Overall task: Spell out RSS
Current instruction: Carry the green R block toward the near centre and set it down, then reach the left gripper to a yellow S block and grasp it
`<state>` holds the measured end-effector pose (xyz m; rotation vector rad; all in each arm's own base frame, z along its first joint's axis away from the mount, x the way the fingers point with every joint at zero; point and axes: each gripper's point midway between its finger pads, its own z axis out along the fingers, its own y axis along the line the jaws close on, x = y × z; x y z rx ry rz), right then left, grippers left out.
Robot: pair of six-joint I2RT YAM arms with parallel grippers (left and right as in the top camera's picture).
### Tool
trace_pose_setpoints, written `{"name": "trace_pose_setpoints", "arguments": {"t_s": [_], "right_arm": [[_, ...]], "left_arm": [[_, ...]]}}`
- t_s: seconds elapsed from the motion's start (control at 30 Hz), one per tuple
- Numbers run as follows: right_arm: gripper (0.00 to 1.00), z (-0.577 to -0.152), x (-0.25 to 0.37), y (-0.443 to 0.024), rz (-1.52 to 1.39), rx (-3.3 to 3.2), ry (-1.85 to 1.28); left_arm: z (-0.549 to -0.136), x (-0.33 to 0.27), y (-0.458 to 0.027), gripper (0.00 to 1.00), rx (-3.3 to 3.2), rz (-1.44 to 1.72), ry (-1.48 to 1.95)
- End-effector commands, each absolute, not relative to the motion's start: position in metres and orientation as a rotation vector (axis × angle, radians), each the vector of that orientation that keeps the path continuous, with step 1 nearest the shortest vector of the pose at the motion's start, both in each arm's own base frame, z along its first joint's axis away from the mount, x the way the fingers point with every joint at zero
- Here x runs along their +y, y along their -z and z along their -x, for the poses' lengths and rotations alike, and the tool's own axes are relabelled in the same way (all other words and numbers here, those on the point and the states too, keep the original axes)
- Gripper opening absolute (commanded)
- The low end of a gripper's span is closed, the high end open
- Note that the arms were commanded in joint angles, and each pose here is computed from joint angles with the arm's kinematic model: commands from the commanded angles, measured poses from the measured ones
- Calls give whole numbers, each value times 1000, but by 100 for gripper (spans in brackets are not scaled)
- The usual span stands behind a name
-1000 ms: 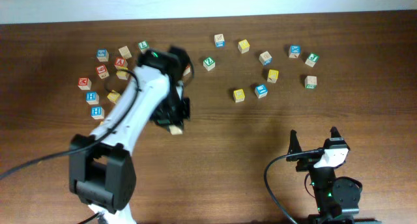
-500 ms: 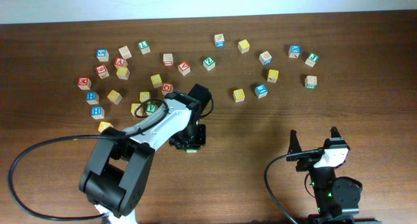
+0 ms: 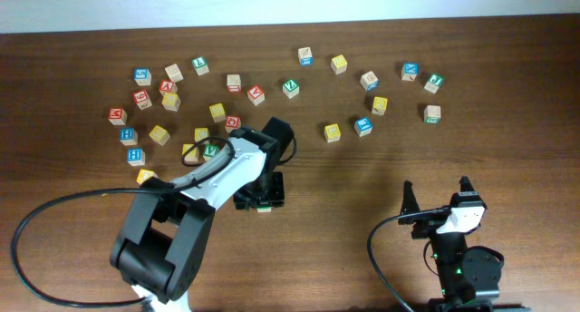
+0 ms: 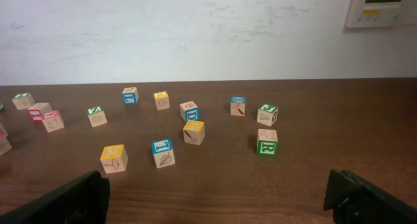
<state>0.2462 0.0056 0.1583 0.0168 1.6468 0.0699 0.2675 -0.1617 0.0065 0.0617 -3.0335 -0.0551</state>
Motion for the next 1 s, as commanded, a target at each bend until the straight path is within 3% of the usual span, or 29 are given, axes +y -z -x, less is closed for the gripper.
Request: {"name": "trace_pose_setpoints", "arguments": {"t_s": [0.0,0.1,0.13,0.2,0.23,0.3,0.43,0.5,0.57,0.67,0.8,0.83,0.93,0.97], "right_arm": [[98,-246,3,-156,-29,1649,-64],[98,-246,3,-156,-29,1649,-64],[98,-246,3,-156,-29,1649,-64],[98,-246,3,-156,-29,1649,-64],[98,-246,3,-156,-29,1649,-64],[98,-246,3,-156,-29,1649,-64],[98,-246,3,-156,-29,1649,-64],[98,-246,3,-156,-29,1649,-64],[98,-246,3,-156,-29,1649,-64],[98,-246,3,-156,-29,1649,-64],[98,-246,3,-156,-29,1649,-64],[98,-246,3,-156,-29,1649,-64],[98,-246,3,-156,-29,1649,-64],[98,-246,3,-156,-29,1649,-64]], "left_arm": [[-290,-167,-36,58,-3083,-53,34],[-332,-150,-86,60,-3148,-180,-22],[-352,-133,-104,65,-3188,-244,-24],[-381,-83,-123,91,-3242,-444,57],[-389,-40,-123,91,-3233,-598,134],[-391,-8,-122,88,-3231,-592,186],[-397,8,-121,90,-3258,-555,258],[-406,24,-123,99,-3285,-579,408],[-413,28,-124,100,-3310,-613,400],[-444,-2,-126,98,-3449,-434,95],[-477,-5,-140,100,-3594,-442,45],[-483,-6,-143,91,-3622,-446,24],[-496,-31,-117,96,-3569,-589,-168],[-503,-36,-108,92,-3573,-604,-185]]}}
